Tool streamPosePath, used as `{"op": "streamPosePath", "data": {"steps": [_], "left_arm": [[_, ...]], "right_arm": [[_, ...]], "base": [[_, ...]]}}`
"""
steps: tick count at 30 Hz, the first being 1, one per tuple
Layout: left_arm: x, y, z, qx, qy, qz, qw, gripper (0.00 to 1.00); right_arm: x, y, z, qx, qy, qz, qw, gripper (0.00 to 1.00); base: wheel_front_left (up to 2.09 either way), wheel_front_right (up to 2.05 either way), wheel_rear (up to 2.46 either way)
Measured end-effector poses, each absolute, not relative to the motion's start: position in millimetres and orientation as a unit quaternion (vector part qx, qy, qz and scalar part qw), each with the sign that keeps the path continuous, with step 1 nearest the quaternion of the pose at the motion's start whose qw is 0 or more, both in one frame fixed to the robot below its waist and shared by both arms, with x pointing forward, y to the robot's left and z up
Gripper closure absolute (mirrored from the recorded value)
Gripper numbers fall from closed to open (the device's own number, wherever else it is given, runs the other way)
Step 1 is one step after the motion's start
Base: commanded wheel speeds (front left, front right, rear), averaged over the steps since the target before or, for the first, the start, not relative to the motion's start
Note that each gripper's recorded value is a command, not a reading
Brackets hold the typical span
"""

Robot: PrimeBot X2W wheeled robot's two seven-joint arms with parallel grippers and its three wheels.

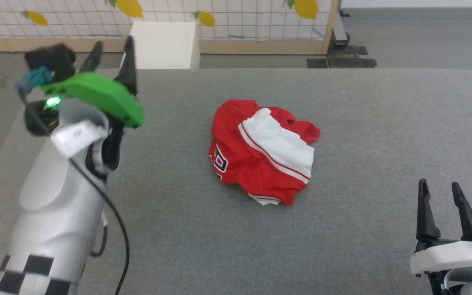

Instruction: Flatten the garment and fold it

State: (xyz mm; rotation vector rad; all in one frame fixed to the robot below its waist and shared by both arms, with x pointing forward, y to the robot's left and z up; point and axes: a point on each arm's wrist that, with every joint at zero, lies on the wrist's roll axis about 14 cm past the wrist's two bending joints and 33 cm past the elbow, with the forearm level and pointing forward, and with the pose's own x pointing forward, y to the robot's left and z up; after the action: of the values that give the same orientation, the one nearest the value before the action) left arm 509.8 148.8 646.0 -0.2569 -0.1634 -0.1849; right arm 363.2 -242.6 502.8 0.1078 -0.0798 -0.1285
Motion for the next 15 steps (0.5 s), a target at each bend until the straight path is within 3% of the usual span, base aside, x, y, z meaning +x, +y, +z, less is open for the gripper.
{"op": "streamPosePath", "data": {"steps": [6,15], "left_arm": [[478.0,187.7,624.7,-0.064,-0.116,-0.052,0.99,0.0],[442.9,196.4,572.6,-0.036,-0.083,-0.042,0.995,0.0]], "right_arm": [[370.7,-230.3,508.4,0.051,-0.047,-0.044,0.997,0.0],[374.0,-223.5,507.3,0.048,-0.045,-0.034,0.997,0.0]], "base": [[0.0,0.0,0.0],[0.0,0.0,0.0]]}}
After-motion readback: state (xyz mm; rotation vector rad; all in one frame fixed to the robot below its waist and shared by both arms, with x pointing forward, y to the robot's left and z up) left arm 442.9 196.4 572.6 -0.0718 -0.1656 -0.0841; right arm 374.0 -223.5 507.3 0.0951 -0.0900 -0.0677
